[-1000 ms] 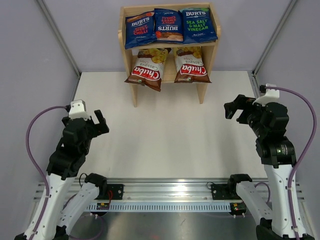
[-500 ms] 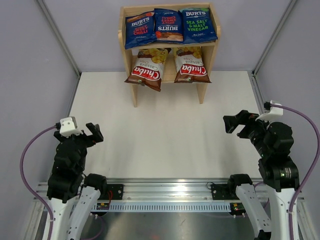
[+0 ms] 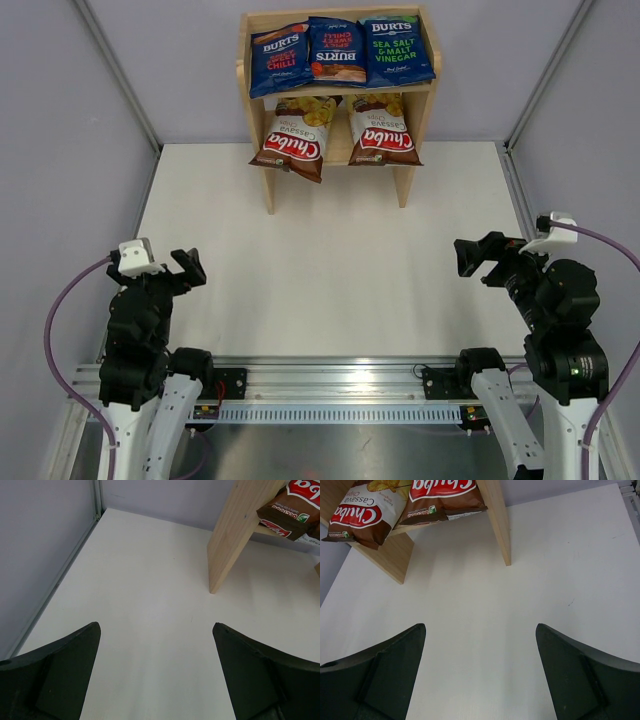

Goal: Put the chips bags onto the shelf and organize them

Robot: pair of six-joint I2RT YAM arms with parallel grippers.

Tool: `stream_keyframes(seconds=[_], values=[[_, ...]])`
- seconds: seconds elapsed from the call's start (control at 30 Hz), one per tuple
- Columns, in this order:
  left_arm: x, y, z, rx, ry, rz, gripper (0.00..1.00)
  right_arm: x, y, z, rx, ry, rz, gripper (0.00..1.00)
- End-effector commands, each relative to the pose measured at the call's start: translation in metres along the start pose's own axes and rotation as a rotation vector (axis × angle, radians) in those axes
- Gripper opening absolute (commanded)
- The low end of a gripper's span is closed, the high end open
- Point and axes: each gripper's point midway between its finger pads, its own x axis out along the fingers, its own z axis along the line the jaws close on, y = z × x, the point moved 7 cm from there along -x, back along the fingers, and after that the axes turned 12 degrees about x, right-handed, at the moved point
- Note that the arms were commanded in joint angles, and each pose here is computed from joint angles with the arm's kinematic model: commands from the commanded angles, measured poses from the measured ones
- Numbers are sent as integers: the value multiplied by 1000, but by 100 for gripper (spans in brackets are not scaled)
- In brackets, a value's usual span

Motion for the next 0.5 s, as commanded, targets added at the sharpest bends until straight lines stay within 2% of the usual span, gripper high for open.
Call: stream_keyframes(seconds=[0.0,0.47], values=[[0,-10,-2,5,28,-63,99,-1,-5,3,-5,-11,-26,99],[0,-9,-3,11,43,-67,99,2,-4,1,-2,1,-27,100]])
